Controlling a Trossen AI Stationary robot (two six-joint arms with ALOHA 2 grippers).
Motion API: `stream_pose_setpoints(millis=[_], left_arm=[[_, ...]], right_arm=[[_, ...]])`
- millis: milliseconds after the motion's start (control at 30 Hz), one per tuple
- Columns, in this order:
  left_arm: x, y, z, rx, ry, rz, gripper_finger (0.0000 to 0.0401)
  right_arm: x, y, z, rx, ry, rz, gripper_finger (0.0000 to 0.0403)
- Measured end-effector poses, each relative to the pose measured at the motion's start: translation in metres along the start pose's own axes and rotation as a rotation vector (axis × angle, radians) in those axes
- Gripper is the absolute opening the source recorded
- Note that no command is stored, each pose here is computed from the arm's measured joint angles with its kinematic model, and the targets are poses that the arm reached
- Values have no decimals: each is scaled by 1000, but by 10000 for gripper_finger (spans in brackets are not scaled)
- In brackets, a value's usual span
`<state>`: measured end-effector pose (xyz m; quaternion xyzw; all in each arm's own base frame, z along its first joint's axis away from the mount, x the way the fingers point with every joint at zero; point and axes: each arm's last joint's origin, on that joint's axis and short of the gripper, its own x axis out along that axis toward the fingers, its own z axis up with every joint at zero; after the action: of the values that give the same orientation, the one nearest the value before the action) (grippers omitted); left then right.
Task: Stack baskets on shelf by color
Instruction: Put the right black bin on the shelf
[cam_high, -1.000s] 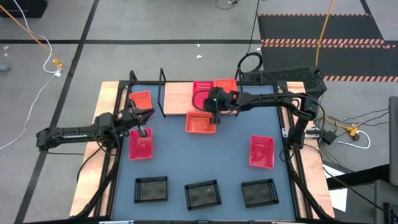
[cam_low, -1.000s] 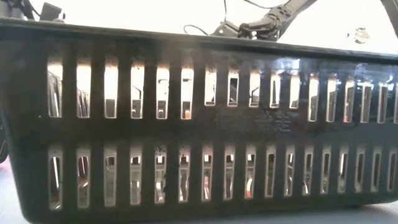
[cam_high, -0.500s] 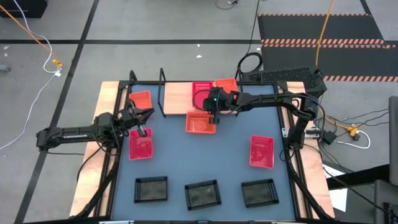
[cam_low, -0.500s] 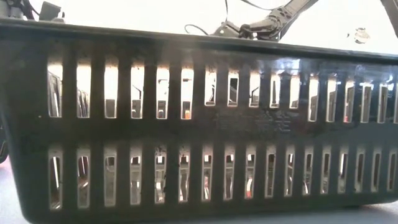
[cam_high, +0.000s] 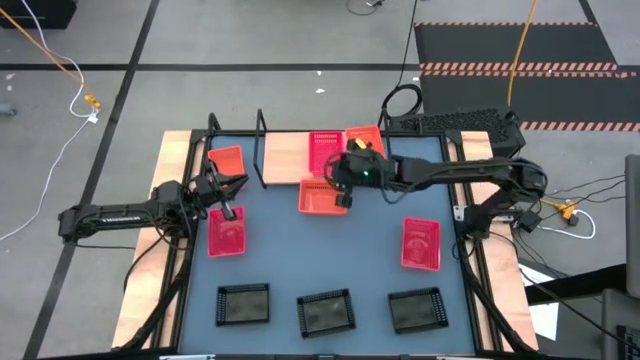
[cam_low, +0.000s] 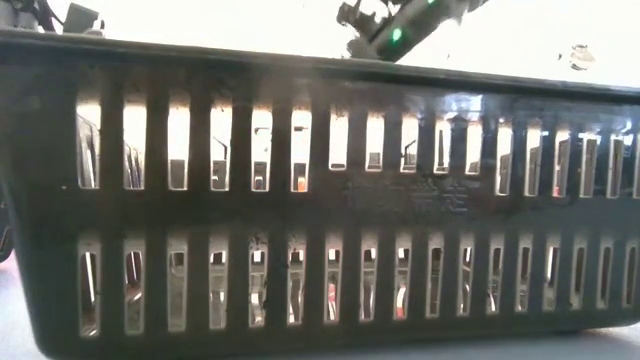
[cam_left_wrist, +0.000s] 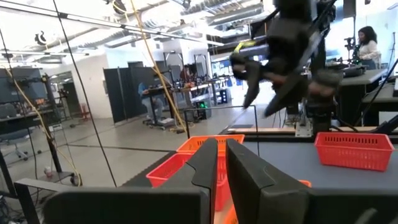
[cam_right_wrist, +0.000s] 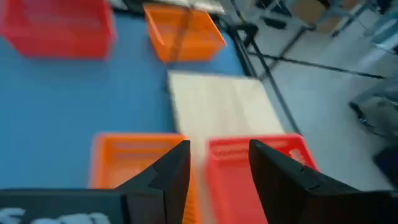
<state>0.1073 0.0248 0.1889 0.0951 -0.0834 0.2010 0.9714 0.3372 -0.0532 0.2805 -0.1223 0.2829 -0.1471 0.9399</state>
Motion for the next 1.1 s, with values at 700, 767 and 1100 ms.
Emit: stream_pose_setpoints(millis=[700, 767, 1100], left_arm=[[0, 2, 8, 27, -88, 17, 37], [0, 1, 8, 36, -86, 18, 37], [1, 0, 4, 20, -44, -5, 37]], right_arm=[[67, 118, -11, 201, -28, 179, 160], [83, 114, 1, 205, -44, 199, 160], [113, 115, 40, 91, 28, 196, 160]])
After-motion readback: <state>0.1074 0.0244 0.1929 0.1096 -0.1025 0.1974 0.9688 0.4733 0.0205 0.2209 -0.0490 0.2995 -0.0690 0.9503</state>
